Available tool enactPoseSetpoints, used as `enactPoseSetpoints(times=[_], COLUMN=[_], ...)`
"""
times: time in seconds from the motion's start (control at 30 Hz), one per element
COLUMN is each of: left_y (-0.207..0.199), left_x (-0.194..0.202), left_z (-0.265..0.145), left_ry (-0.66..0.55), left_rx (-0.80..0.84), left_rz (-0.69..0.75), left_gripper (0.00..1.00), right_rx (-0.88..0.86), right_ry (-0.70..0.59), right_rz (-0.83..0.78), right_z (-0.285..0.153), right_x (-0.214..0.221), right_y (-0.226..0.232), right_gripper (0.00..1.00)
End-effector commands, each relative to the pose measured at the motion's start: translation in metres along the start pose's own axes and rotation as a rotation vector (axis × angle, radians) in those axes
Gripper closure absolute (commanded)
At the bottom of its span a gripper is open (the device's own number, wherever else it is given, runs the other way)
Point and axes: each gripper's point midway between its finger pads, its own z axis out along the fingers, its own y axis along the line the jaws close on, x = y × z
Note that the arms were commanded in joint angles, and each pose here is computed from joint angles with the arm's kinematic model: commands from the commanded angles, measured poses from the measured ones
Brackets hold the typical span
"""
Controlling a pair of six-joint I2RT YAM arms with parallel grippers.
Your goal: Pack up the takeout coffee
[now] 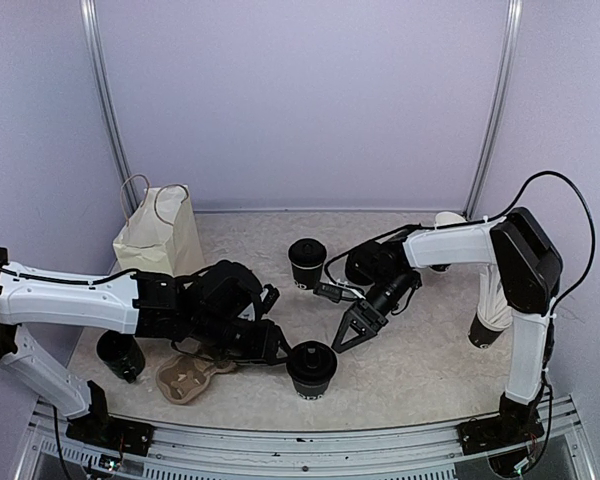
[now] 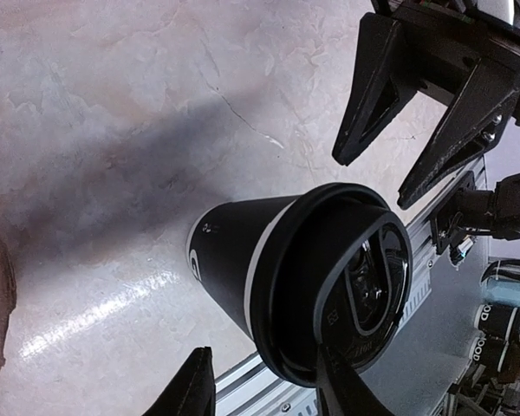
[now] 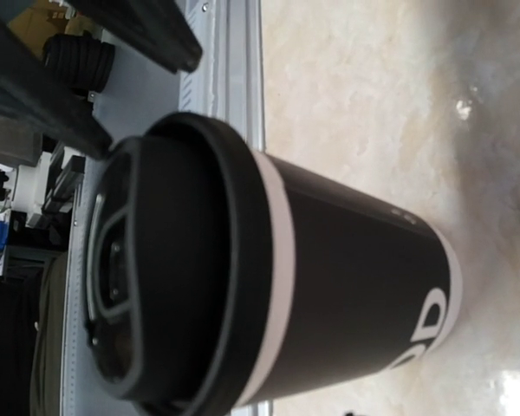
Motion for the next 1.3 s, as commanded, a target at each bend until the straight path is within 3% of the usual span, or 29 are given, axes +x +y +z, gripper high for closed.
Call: enactPoseSetpoints(times=[0.0, 0.37, 0.8, 1.07, 1.27], left_y=[0.003, 0.014, 0.076, 0.079, 0.048], left_x=[0.008, 0.02, 0.065, 0.064, 0.028], left_z=[0.006, 0.018, 0.044, 0.058, 0.053], left_ry=[0.034, 0.078, 0.224, 0.167, 0.072], left_rx=[-0.018, -0.046, -0.207, -0.133, -0.099], left_rz=[0.017, 0.029, 0.058, 0.132, 0.246], left_gripper=[0.61, 0.62, 0.72, 0.73, 0.73], right_rx=[-0.024, -0.024, 0.119, 0.152, 0.172], right_ry=[0.005, 0.029, 0.132, 0.161, 0.144], right_rz=[-0.004, 0.008, 0.133, 0.153, 0.112], right_z=[0.005, 0.013, 0.025, 0.026, 0.019], right_x=[-0.003, 0.001, 0.038, 0.05, 0.041], right_y=[0.003, -0.001, -0.046, -0.055, -0.046], right_gripper=[0.6, 0.62, 0.69, 0.71, 0.71])
